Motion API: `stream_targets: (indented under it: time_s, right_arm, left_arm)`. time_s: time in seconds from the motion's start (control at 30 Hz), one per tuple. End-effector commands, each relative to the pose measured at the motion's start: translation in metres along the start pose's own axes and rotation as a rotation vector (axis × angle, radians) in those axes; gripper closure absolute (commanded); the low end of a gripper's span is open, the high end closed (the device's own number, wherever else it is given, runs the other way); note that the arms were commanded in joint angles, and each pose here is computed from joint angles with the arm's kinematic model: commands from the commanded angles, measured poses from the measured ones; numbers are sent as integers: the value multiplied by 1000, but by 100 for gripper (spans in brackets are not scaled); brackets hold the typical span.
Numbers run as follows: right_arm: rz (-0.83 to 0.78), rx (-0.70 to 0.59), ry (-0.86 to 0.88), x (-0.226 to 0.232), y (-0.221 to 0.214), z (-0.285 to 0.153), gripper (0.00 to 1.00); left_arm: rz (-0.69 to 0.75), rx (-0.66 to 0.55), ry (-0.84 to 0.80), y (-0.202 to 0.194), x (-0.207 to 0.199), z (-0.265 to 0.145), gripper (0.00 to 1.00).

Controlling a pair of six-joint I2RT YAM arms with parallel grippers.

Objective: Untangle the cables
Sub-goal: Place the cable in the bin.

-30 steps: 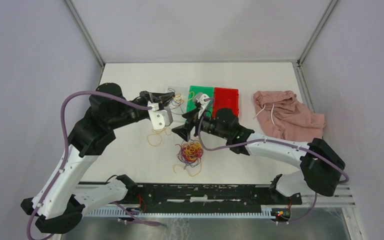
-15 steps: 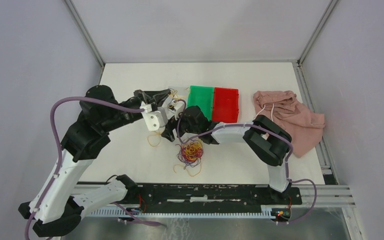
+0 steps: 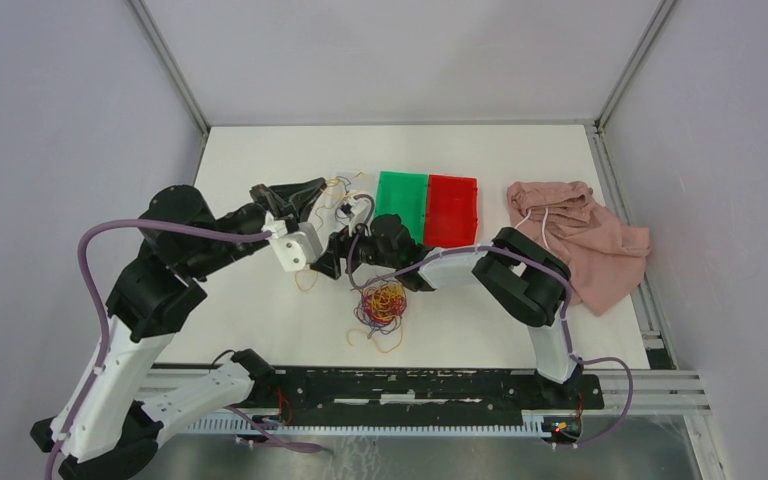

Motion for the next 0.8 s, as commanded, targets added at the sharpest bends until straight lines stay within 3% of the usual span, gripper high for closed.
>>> stream_targets:
  time_s: [0.0, 0.17, 0.33, 0.53, 0.6, 0.7, 0.77]
  right_arm:
    - [-2, -55, 105, 20, 12, -12, 25]
    - [-14, -56, 113, 19, 11, -17, 23]
    - [21, -69, 169, 26, 18, 1, 28]
    - [17, -108, 112, 17, 29, 19, 38]
    - [19, -113, 105, 17, 33, 24, 51]
    - [42, -101, 87, 16, 43, 23, 92]
    - [86, -143, 53, 6, 59, 10, 100]
  left_arm:
    - [66, 17, 57, -1, 10, -1, 97]
    - [74, 19, 71, -1, 13, -1, 97]
    - [76, 17, 90, 2, 21, -1, 97]
    - [58, 22, 112, 4, 26, -5, 97]
    - [53, 24, 113, 5, 26, -7, 97]
    - [47, 44, 108, 2, 23, -9, 97]
    - [38, 68, 109, -2, 19, -12, 97]
Point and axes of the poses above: each gripper's point midway between its finger pads, its own z axis out along the fingers, its own x axis along the line the jaws close on, y = z × x, the point moved 6 cm from there along -z, back along the fingers, and after that the axes turned 10 degrees about z, right-handed, at the moved point
